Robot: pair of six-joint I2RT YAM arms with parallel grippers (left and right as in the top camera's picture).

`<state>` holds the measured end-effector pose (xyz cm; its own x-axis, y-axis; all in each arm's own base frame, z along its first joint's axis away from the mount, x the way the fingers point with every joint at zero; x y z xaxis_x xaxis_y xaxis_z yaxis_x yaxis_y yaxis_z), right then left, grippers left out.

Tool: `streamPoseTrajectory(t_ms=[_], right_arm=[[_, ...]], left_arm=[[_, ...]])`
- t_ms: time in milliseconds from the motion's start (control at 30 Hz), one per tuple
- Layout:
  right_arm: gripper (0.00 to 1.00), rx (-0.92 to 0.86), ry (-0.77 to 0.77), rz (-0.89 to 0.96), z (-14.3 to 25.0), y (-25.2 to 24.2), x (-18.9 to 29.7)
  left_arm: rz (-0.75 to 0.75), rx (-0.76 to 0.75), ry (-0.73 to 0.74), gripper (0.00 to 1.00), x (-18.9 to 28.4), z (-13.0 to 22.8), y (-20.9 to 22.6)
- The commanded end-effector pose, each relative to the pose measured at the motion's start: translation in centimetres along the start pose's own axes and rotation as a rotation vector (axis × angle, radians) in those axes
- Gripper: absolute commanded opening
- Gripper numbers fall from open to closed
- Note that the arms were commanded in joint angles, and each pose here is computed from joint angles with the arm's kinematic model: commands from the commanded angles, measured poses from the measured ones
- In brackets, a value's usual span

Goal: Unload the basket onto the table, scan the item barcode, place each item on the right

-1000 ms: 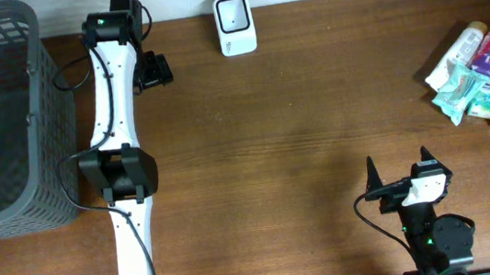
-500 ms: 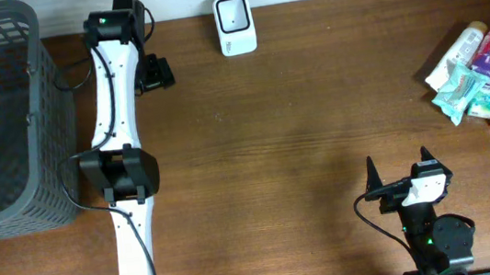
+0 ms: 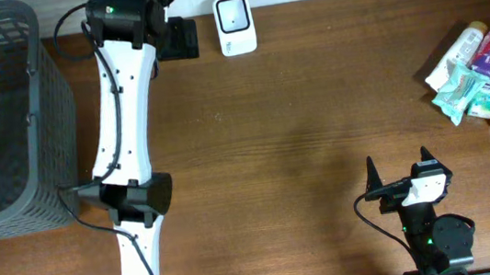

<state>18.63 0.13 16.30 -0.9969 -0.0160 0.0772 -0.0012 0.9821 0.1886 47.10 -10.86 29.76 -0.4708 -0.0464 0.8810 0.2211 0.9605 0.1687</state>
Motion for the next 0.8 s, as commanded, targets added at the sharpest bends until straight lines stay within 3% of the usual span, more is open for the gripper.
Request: streamPoseTrajectory(t_ms=[0, 267, 400, 533, 633, 767], right_arm=[[0.99, 0.007, -0.001, 0.003, 0.2, 0.0, 0.0], [0.99, 0.007, -0.001, 0.003, 0.2, 0.0, 0.0], [0.99, 0.007, -0.001, 0.003, 0.2, 0.0, 0.0], [0.99, 0.007, -0.001, 0.003, 0.2, 0.0, 0.0], [0.99, 0.007, -0.001, 0.003, 0.2, 0.0, 0.0], [0.99, 0.007, -0.001, 0.003, 0.2, 0.0, 0.0]], left_arm=[[-0.006, -0.004, -0.149, 0.99, 6.5, -0.5, 0.7], [-0.023, -0.045, -0.114, 0.99, 7.9, 0.8, 0.9], [0.033, -0.04, -0.265, 0.99, 8.4, -2.0, -0.4], [0.076, -0.101, -0.311, 0.99, 5.0, -2.9, -4.0], [0.075, -0.141, -0.289, 0.99, 0.6, 0.1, -5.3], [0.044, -0.142, -0.251, 0.99, -1.1, 6.1, -5.0]])
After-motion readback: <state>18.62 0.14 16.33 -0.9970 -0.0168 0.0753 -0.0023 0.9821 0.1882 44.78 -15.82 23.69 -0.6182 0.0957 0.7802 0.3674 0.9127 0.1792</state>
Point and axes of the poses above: each gripper's point midway between its finger pads, its own x axis back along the fingers, its own y axis along the line the jaws close on, z = x × y, the point moved 6 cm from there along x, back along the fingers, and after that the axes turned 13 degrees about -x, right-handed, at the moved point
